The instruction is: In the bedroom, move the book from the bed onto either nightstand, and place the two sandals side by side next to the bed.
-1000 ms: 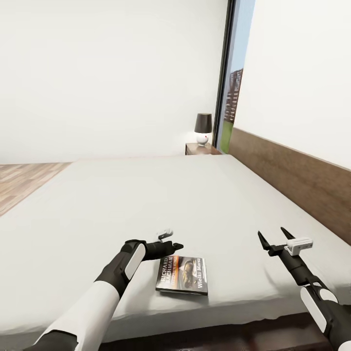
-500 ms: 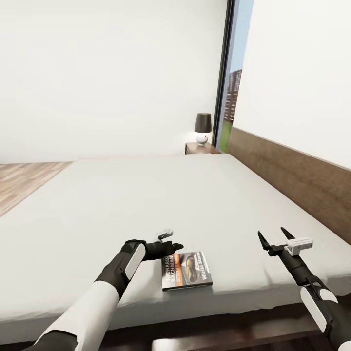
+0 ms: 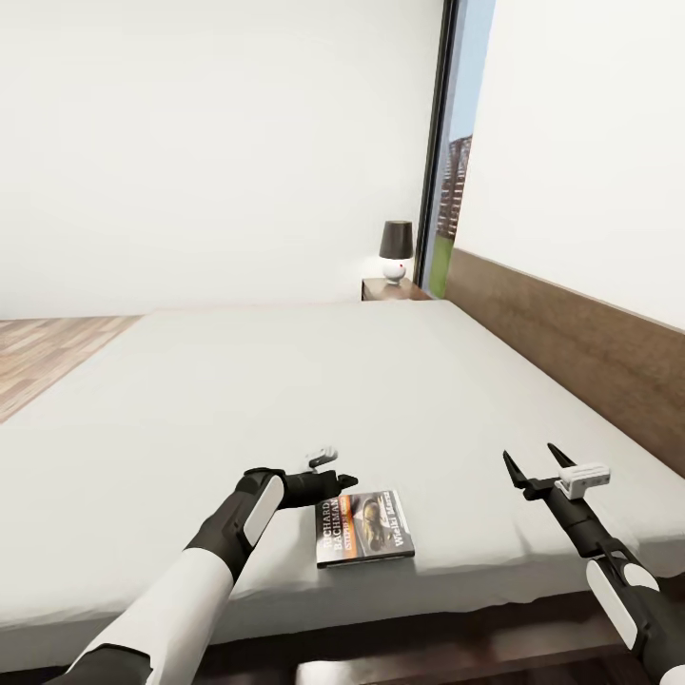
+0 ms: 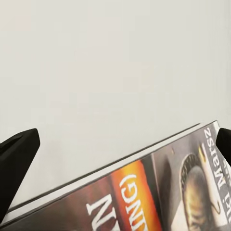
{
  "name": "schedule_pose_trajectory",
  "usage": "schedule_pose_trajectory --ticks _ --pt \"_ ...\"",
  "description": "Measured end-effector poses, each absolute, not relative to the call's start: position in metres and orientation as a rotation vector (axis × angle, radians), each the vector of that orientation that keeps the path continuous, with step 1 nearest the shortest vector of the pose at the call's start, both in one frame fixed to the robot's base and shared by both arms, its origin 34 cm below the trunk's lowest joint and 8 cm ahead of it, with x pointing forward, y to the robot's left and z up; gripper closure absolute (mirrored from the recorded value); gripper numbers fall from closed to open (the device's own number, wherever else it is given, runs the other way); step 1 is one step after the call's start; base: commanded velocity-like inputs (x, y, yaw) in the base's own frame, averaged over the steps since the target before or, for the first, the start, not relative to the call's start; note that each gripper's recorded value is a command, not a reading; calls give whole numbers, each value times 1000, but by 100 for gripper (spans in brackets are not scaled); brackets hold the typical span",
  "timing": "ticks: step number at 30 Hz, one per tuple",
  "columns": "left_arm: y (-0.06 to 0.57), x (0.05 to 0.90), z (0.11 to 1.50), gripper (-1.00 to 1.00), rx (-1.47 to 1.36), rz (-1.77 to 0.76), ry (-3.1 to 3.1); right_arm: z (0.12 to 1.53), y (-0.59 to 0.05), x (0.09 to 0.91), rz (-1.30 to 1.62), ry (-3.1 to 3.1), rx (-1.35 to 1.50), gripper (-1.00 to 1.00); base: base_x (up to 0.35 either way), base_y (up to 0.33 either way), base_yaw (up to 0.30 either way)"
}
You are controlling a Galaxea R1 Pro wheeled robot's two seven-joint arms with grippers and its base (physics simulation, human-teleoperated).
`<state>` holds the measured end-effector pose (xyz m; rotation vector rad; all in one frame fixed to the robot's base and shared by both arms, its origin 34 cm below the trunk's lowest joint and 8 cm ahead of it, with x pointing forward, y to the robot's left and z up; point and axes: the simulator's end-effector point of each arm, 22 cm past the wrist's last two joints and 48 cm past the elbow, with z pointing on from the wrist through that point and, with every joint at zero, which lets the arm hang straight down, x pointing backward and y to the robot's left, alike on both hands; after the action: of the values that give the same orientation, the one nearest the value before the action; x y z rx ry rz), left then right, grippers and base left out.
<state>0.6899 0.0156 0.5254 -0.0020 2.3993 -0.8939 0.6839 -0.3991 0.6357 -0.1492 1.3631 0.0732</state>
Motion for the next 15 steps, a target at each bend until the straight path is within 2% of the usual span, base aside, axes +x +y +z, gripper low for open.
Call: schedule_pose_trajectory --ticks 6,11,15 --pt "16 690 525 -100 -2 -894 2400 636 -399 684 73 1363 -149 -100 -3 0 0" --pt "15 690 525 -100 -3 -896 2399 635 -399 684 73 1364 -149 -100 -182 0 0" --pt "15 690 525 -100 -3 -896 2399 635 -399 684 73 1364 -149 -100 -83 0 0"
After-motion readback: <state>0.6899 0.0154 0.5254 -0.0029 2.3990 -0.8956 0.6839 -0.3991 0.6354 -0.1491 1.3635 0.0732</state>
